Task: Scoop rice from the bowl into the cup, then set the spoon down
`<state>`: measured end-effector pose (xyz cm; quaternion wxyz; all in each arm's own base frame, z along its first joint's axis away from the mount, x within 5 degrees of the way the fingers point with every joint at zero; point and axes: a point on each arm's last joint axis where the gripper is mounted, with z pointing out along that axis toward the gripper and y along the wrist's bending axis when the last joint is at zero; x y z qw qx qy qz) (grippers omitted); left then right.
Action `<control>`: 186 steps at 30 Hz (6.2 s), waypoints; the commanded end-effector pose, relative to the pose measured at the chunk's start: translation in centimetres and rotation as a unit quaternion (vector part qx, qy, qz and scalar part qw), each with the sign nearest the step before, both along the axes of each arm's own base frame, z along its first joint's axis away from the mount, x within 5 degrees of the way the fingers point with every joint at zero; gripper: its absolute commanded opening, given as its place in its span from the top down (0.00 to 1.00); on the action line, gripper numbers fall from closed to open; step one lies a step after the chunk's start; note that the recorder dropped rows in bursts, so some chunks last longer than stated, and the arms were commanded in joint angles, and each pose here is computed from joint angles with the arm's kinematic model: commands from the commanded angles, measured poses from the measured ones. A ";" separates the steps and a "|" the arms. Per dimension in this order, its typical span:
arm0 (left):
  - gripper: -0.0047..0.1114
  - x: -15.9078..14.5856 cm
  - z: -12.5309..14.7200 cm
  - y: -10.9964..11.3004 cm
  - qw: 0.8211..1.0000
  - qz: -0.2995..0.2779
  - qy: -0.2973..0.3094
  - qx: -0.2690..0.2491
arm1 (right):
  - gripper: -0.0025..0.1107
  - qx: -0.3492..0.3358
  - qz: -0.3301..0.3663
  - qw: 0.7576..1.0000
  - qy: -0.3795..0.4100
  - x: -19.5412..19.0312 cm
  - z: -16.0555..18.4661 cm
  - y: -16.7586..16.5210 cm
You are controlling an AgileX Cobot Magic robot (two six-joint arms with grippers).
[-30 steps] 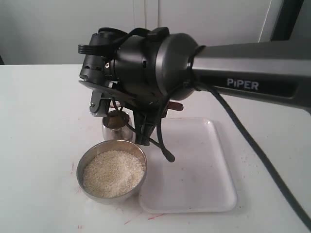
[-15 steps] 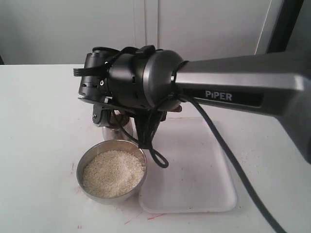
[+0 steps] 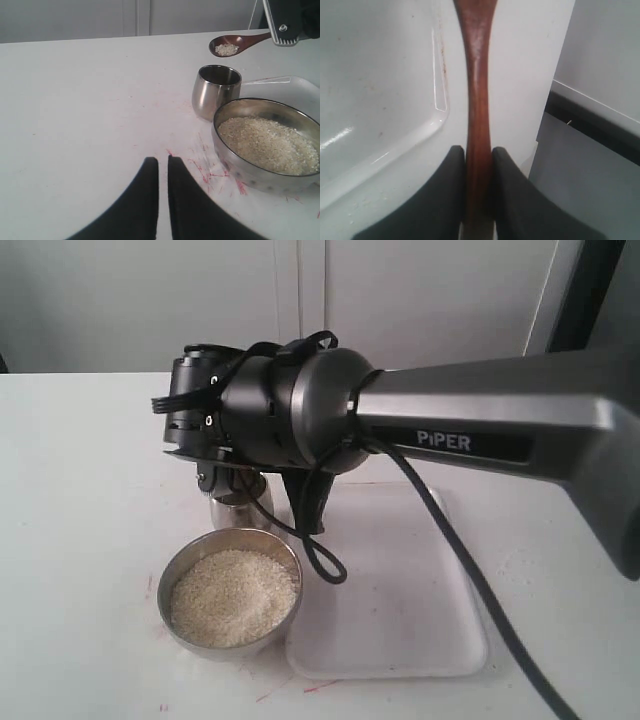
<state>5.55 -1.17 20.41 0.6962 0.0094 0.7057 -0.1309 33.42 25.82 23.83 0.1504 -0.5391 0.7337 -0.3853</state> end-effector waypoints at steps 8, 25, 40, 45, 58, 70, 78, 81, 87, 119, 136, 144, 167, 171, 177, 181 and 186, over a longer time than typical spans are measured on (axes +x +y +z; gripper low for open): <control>0.84 0.0 0.2 0.0 1.000 -0.001 -0.002 -0.009 | 0.98 -0.026 0.013 0.999 -0.023 0.4 0.7 -0.2; 0.84 0.0 0.2 0.0 1.000 -0.001 -0.002 -0.009 | 0.98 -0.025 0.016 0.999 -0.013 0.2 0.6 -0.1; 0.84 0.0 0.2 0.0 1.000 -0.001 -0.002 -0.009 | 0.98 -0.010 0.035 0.999 -0.018 -1.1 2.0 0.7; 0.84 0.0 0.2 0.0 1.000 -0.001 -0.002 -0.009 | 0.98 -0.025 0.044 0.998 -0.027 -0.9 2.3 0.6; 0.84 0.0 0.2 0.0 1.000 -0.001 -0.002 -0.009 | 0.98 -0.066 0.061 0.993 -0.071 -0.3 3.1 0.5; 0.84 0.0 0.2 0.0 1.000 -0.001 -0.002 -0.009 | 0.98 -0.090 0.072 0.989 -0.097 0.0 3.7 0.4; 0.84 0.0 0.2 0.0 1.000 -0.001 -0.002 -0.009 | 0.98 -0.077 0.067 0.991 -0.086 -0.2 3.6 0.4; 0.84 0.0 0.2 0.0 1.000 -0.001 -0.002 -0.009 | 0.98 -0.061 0.061 0.993 -0.079 -0.5 3.8 0.3; 0.84 0.0 0.2 0.0 1.000 -0.001 -0.002 -0.009 | 0.98 -0.044 0.051 0.997 -0.044 -1.1 2.8 0.0; 0.84 0.0 0.2 0.0 1.000 -0.001 -0.002 -0.009 | 0.98 -0.132 0.067 0.982 -0.113 -1.3 0.5 -1.3; 0.84 0.0 0.2 0.0 1.000 -0.001 -0.002 -0.009 | 0.98 -0.158 0.100 0.974 -0.130 -1.7 0.0 0.1; 0.84 0.0 0.2 0.0 1.000 -0.001 -0.002 -0.009 | 0.98 -0.164 0.104 0.970 -0.148 -1.4 -0.3 0.4; 0.84 0.0 0.2 0.0 1.000 -0.001 -0.002 -0.009 | 0.98 -0.146 0.087 0.974 -0.149 -2.0 -1.8 -0.1; 0.84 0.0 0.2 0.0 1.000 -0.001 -0.002 -0.009 | 0.98 -0.143 0.085 0.975 -0.150 -2.0 -1.9 -0.1; 0.84 0.0 0.2 0.0 1.000 -0.001 -0.002 -0.009 | 0.98 -0.094 0.049 0.983 -0.150 -2.4 -1.5 -0.5; 0.84 0.0 0.2 0.0 1.000 -0.001 -0.002 -0.009 | 0.98 -0.050 0.020 0.988 -0.146 -3.0 -0.2 -1.0; 0.84 0.0 0.2 0.0 1.000 -0.001 -0.002 -0.009 | 0.98 0.055 -0.041 0.986 -0.149 -4.6 3.2 -2.3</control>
